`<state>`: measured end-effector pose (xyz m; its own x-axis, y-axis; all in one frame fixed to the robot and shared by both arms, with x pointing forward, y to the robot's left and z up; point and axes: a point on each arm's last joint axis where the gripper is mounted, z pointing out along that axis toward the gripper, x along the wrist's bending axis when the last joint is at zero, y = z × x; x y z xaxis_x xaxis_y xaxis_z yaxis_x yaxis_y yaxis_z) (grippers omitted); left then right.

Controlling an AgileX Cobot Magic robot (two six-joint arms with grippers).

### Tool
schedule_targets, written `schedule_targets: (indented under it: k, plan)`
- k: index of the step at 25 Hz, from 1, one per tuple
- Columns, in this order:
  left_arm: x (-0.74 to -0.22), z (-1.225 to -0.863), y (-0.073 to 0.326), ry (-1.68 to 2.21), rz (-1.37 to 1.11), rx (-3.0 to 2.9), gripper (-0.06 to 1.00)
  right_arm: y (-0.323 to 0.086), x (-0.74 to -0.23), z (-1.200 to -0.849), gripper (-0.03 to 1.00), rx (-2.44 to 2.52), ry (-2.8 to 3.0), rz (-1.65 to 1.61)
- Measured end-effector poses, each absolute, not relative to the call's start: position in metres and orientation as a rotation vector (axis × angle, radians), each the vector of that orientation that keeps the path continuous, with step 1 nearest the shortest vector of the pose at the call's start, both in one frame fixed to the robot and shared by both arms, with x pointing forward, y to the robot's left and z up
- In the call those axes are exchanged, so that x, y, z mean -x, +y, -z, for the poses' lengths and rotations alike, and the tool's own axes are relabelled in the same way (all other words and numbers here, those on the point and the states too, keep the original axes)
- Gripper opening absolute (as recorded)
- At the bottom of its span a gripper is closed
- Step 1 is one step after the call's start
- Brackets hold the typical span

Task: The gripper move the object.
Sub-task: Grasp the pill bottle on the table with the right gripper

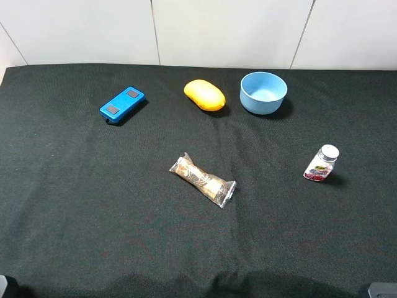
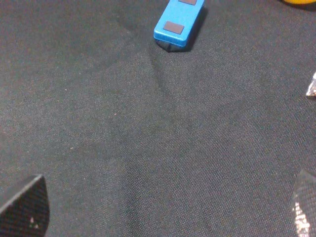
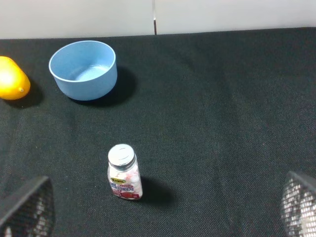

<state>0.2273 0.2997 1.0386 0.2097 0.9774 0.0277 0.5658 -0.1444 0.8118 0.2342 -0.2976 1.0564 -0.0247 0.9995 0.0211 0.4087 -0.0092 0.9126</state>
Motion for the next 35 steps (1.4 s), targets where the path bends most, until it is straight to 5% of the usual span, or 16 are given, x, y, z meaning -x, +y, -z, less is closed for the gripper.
schedule_targets:
  k: [24,35]
  plan:
    - [-0.227,-1.039,0.3,1.438,-0.769,-1.805,0.97,-0.296,-0.244,-1.057,0.69,-1.528,1.594,-0.978]
    - [-0.227,-1.039,0.3,1.438,-0.769,-1.805,0.97,-0.289,-0.298,-1.103,0.69,-1.62,1.766,-0.912]
